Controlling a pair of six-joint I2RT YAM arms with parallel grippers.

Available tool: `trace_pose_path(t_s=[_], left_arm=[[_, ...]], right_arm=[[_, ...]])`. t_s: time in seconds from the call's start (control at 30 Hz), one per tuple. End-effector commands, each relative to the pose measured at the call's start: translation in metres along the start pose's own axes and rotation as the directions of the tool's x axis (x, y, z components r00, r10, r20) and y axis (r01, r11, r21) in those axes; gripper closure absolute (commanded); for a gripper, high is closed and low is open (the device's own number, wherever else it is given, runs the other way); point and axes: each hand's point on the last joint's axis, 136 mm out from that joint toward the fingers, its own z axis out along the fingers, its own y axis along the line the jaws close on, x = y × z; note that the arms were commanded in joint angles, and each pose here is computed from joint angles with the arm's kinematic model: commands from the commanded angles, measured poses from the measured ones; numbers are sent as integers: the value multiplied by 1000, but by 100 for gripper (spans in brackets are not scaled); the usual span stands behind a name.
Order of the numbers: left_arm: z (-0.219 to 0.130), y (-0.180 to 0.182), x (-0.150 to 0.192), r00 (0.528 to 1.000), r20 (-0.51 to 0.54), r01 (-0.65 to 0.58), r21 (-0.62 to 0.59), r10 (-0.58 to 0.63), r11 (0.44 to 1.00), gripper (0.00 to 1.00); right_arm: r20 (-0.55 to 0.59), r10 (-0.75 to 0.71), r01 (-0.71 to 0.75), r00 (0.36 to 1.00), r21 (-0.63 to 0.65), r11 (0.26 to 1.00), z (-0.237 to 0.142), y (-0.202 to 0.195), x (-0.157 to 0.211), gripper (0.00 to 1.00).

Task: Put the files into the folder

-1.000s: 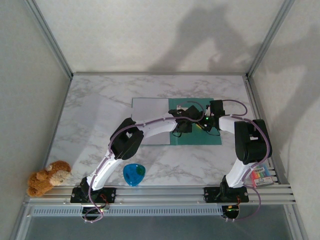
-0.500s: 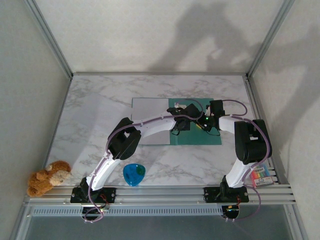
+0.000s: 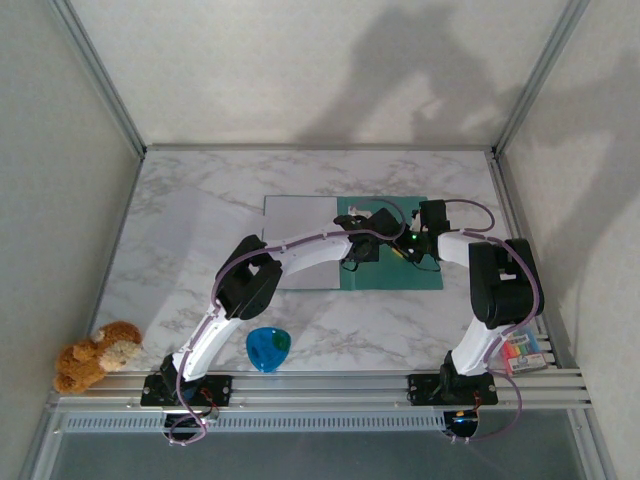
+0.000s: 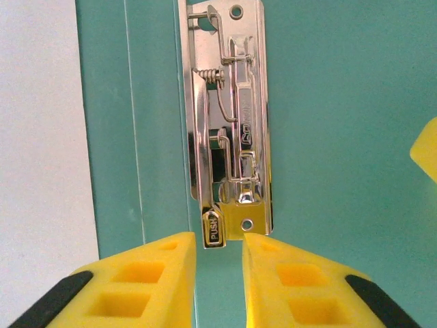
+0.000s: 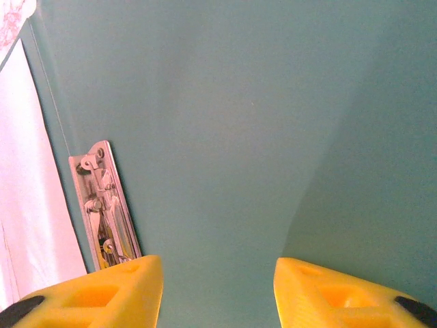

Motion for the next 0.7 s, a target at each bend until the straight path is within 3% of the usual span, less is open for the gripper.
trace_pose_path(t_s=[0.0, 0.17, 0.53, 0.67], left_arm=[[11, 14, 7, 1000, -18, 5, -61, -6, 998, 75], [14, 13, 10, 1000, -29, 7, -52, -8, 999, 79], [20, 16, 15, 999, -38, 10, -58, -12, 998, 76], [16, 15, 11, 1000, -24, 14, -54, -16, 998, 83]], right_arm=[[-93, 49, -44, 994, 55, 997, 9, -18, 25, 53], [-92, 48, -43, 995, 56, 998, 9, -18, 24, 53], [-93, 47, -42, 995, 54, 998, 8, -17, 24, 53], [-94, 46, -41, 995, 55, 998, 8, -17, 25, 53]])
